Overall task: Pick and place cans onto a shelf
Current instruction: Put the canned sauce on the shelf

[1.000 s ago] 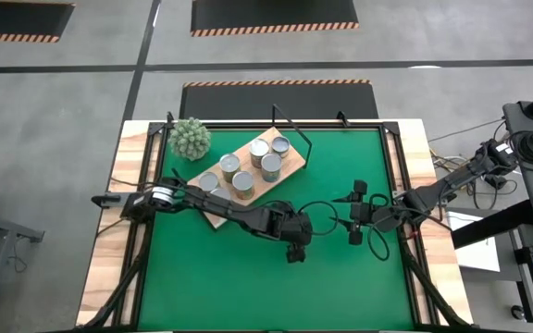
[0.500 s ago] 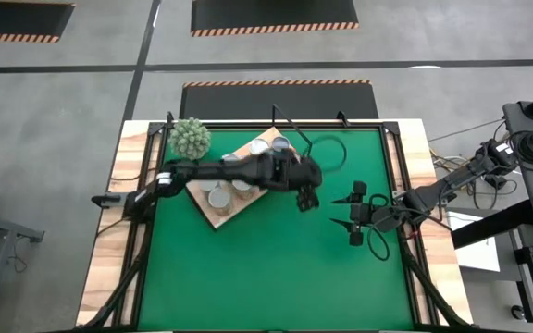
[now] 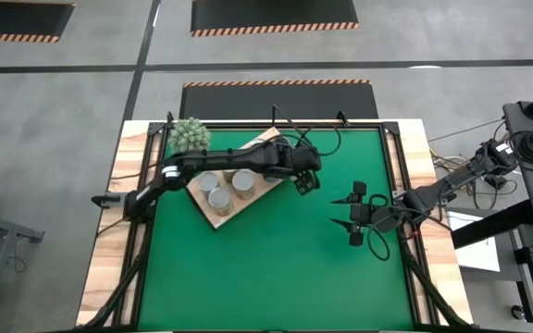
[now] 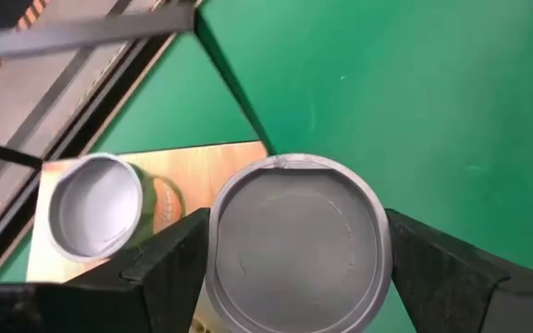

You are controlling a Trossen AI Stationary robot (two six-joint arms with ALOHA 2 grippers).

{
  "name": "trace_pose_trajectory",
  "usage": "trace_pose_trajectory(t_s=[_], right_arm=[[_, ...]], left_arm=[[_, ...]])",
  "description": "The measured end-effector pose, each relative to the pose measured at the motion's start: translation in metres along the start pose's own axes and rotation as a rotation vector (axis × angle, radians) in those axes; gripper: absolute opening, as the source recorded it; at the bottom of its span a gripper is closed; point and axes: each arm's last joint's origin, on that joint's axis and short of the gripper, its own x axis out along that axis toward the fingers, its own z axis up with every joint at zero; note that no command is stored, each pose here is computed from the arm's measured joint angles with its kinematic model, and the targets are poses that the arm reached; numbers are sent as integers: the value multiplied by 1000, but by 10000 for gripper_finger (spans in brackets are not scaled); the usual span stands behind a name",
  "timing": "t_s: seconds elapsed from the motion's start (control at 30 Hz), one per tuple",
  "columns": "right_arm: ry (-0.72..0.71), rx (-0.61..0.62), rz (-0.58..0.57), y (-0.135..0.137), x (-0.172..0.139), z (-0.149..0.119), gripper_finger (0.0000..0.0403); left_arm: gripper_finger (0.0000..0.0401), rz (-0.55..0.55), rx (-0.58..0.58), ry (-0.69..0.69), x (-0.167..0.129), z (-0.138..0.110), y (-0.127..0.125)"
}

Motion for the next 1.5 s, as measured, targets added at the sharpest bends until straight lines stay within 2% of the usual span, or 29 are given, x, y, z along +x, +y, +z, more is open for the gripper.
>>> trace_pose_trajectory(t_s=[0.2,0.43,0.73,0.97,1.27,1.5], right_arm=[[2,-1,0,0,0,-1,226],[4,-7,0,0,0,-1,226],[4,-8,0,0,0,-1,226],[5,-12,0,0,0,-2,226],[6,-12,0,0,1,-2,226],[6,-12,0,0,1,-2,226]], left_arm=[[279,105,4,-2,19,-5,-3],[279,131,9,-30,27,-4,-4],[279,161,30,5,48,-12,-9],[284,247,44,-21,48,-11,-6],[317,249,68,-15,50,-11,-5],[322,254,80,-6,50,-12,-3]])
